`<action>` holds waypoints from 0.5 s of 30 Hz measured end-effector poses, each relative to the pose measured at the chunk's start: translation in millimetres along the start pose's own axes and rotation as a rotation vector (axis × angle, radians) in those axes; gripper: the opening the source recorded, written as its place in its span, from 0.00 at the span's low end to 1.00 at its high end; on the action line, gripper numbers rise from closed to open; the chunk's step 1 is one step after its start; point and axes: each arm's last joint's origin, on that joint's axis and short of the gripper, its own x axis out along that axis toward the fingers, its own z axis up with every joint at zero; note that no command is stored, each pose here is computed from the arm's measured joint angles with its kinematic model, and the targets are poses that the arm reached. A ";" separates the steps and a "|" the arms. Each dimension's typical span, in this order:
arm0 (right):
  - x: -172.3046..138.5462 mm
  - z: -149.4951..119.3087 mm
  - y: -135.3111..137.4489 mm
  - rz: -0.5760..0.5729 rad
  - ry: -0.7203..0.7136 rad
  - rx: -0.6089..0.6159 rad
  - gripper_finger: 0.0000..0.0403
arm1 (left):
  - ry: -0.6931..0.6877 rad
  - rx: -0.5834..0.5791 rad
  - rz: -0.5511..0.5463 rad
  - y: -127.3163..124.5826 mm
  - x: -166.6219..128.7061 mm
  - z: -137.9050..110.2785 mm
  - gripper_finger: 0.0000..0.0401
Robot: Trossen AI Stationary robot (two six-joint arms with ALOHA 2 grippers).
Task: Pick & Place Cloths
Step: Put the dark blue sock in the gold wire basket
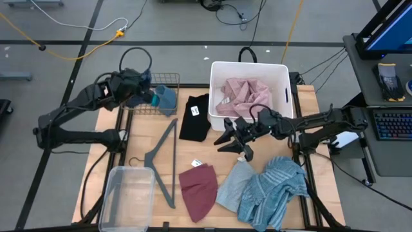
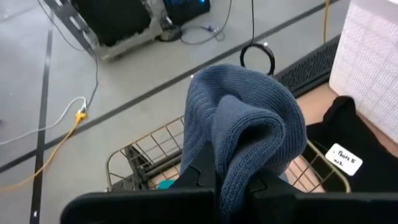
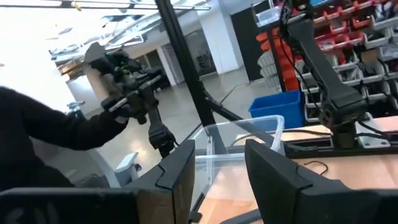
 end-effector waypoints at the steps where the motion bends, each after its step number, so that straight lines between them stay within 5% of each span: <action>1: 0.3 -0.3 0.6 0.002 0.002 -0.002 0.33 | 0.008 0.005 0.001 1.3 2.4 0.6 0.00; 6: -2.3 -2.3 0.3 -0.039 0.036 -0.026 0.33 | 0.066 0.028 0.007 3.4 18.3 2.7 0.01; 15: -28.2 2.8 16.7 -0.357 0.124 -0.135 0.33 | 0.189 0.078 -0.028 -0.4 59.9 6.3 0.00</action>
